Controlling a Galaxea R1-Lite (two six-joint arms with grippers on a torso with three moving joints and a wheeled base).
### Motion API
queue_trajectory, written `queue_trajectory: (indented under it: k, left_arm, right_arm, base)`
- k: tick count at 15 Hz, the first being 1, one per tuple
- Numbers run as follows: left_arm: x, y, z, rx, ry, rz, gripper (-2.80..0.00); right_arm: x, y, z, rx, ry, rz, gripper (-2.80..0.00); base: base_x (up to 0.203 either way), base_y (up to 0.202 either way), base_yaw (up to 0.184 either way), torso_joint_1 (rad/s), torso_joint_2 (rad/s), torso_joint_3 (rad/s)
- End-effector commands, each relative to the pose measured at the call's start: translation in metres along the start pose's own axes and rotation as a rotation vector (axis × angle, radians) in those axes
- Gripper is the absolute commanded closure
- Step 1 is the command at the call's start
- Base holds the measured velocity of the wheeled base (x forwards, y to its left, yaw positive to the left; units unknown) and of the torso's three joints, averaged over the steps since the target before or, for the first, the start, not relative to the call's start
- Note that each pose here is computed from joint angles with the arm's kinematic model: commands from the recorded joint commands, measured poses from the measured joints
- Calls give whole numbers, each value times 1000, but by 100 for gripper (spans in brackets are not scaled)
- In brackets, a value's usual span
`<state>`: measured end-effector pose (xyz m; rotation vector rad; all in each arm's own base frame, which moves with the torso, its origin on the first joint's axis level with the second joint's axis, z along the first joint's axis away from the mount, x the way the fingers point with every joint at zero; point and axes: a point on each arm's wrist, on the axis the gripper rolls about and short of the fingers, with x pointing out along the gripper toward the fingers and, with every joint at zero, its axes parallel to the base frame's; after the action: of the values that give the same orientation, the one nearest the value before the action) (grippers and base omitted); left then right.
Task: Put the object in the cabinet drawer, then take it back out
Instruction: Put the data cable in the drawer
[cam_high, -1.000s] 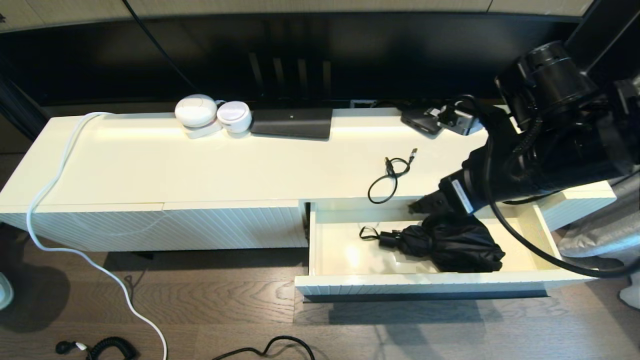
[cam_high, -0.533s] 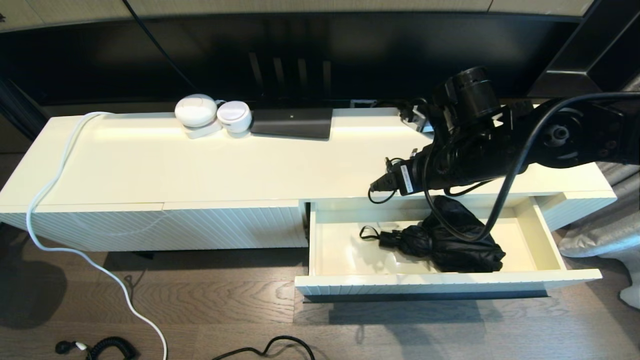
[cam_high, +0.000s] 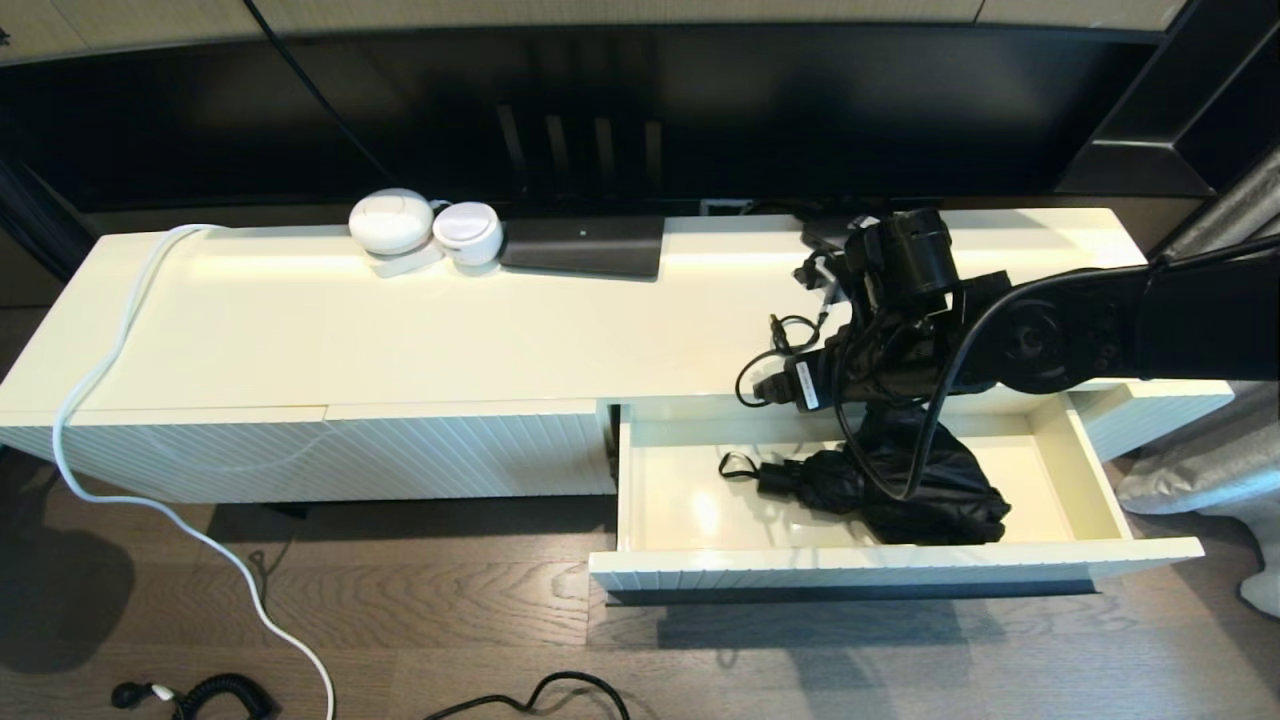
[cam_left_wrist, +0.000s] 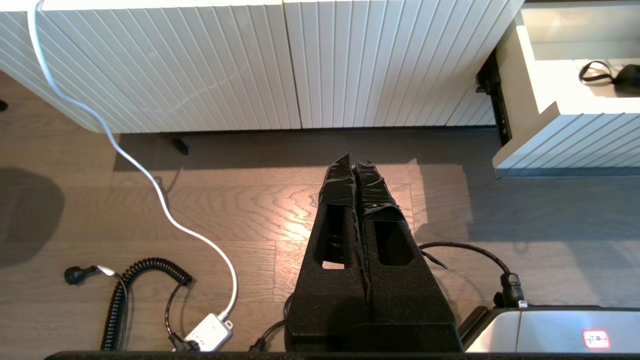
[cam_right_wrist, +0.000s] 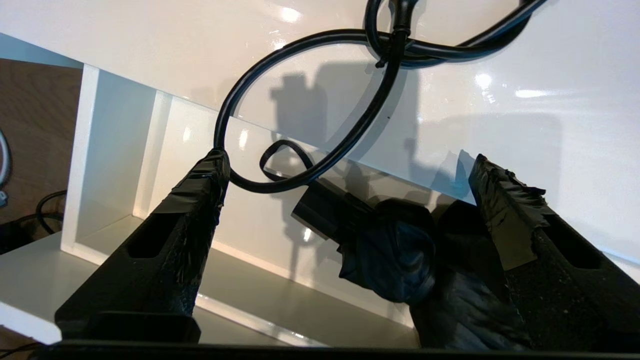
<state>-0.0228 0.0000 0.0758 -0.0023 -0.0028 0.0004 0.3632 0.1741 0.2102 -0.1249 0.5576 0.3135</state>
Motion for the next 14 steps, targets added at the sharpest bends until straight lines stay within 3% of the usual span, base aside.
queue_trajectory:
  k: [1,8,14]
  left_arm:
    - [0,0,0,-1,0,0,0]
    - [0,0,0,-1,0,0,0]
    - [0,0,0,-1,1,0,0]
  right_arm:
    - [0,-2,-3,-4,-12,-5,-280]
    - [-9,-2,10,-27,-147,-4,-280]
    - [-3,11,7,-27,-134,30,-280]
  base:
    - [0,0,0,0,0,0]
    - [0,0,0,0,0,0]
    - [0,0,0,0,0,0]
